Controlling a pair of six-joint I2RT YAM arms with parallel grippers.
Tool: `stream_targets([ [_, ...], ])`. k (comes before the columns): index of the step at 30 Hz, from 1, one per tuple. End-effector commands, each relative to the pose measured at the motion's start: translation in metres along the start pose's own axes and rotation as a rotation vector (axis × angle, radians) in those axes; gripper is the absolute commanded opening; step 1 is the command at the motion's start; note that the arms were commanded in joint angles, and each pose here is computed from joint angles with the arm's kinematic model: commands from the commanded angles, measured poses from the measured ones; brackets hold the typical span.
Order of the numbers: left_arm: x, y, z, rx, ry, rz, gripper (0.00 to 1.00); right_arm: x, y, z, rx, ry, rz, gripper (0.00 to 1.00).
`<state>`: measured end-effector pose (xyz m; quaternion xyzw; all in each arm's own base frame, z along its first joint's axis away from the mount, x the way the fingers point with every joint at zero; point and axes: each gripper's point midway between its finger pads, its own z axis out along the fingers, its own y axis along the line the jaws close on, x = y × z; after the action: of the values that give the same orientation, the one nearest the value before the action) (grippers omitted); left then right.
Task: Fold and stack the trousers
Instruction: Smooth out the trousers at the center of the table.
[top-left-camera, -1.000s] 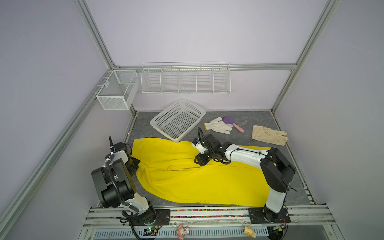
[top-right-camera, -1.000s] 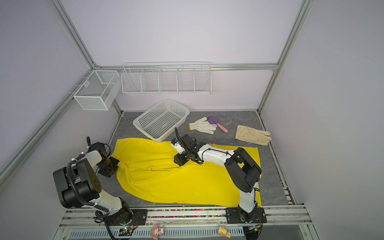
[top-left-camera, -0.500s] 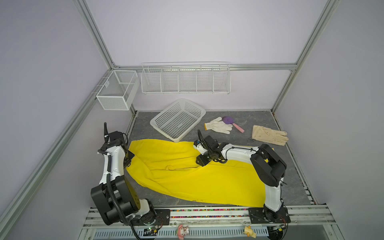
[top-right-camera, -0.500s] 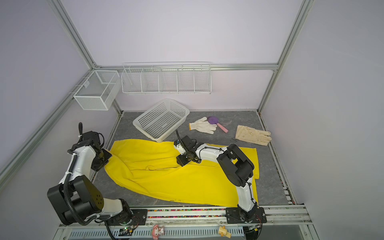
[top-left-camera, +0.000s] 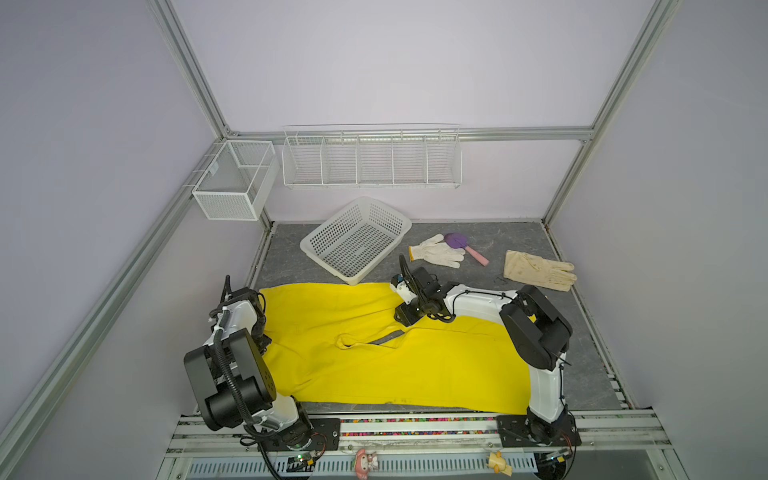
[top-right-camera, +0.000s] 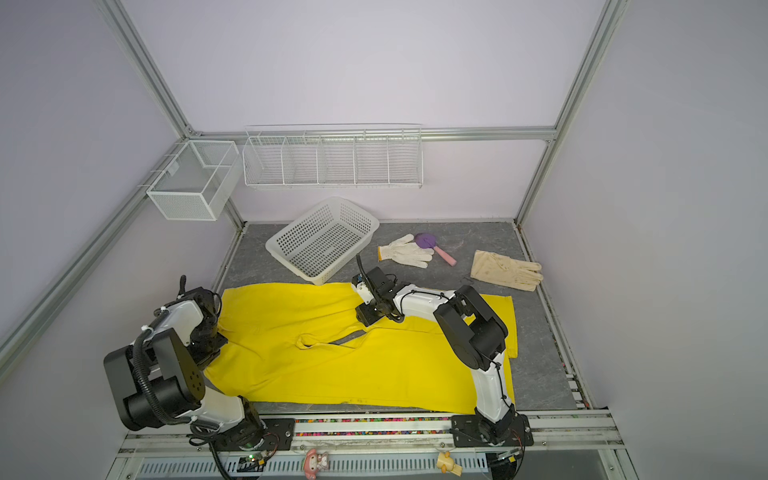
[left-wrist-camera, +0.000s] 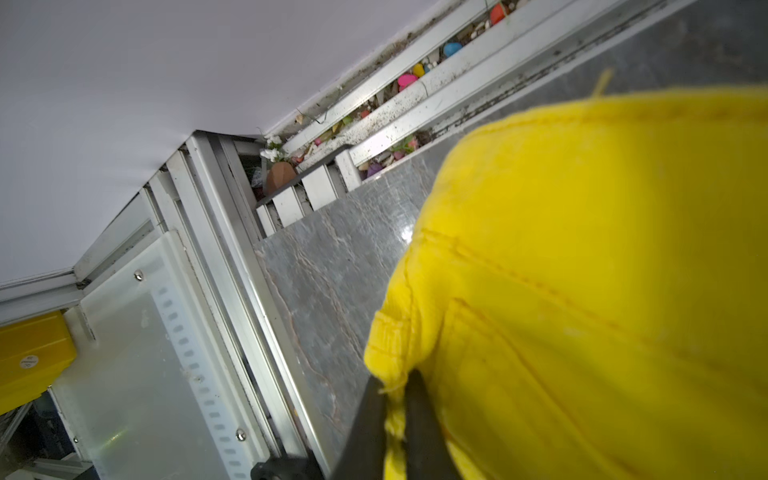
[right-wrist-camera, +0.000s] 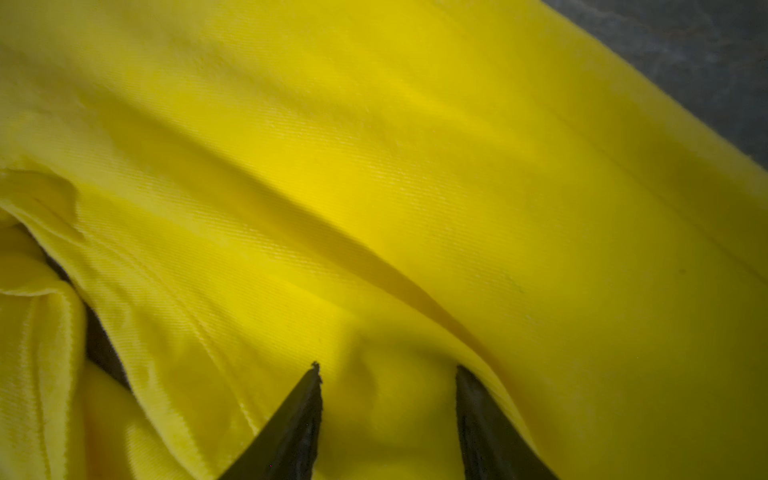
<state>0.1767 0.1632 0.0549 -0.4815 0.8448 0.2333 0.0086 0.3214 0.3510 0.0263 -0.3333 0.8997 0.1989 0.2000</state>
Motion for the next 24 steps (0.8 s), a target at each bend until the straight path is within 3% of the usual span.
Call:
stream_targets([
  [1, -0.016, 0.0, -0.003, 0.0, -0.031, -0.052, 0.23, 0.034, -0.026, 0.003, 0.074, 0.104, 0.03, 0.55],
  [3, -0.011, -0.003, 0.005, 0.016, -0.003, -0.076, 0.28, 0.03, -0.022, 0.0, 0.051, 0.088, 0.031, 0.55],
  [5, -0.007, 0.002, 0.009, 0.004, 0.002, -0.104, 0.44, 0.021, -0.016, -0.004, 0.02, 0.059, 0.031, 0.55],
  [6, -0.006, 0.008, 0.011, 0.003, 0.013, -0.134, 0.46, 0.014, -0.012, -0.009, 0.001, 0.038, 0.027, 0.55],
  [10, -0.003, 0.011, 0.015, 0.13, 0.058, -0.248, 0.52, -0.009, 0.005, -0.031, -0.063, -0.037, 0.013, 0.56],
  [15, -0.002, 0.0, 0.015, 0.203, 0.093, -0.219, 0.6, -0.025, 0.024, -0.056, -0.145, -0.098, 0.016, 0.56],
  [20, 0.006, -0.018, 0.023, 0.299, 0.152, -0.225, 0.6, -0.014, 0.006, -0.068, -0.072, -0.088, 0.0, 0.56],
  [24, 0.017, -0.03, 0.029, 0.346, 0.187, -0.221, 0.52, 0.0, -0.019, -0.065, 0.014, -0.047, -0.038, 0.58],
])
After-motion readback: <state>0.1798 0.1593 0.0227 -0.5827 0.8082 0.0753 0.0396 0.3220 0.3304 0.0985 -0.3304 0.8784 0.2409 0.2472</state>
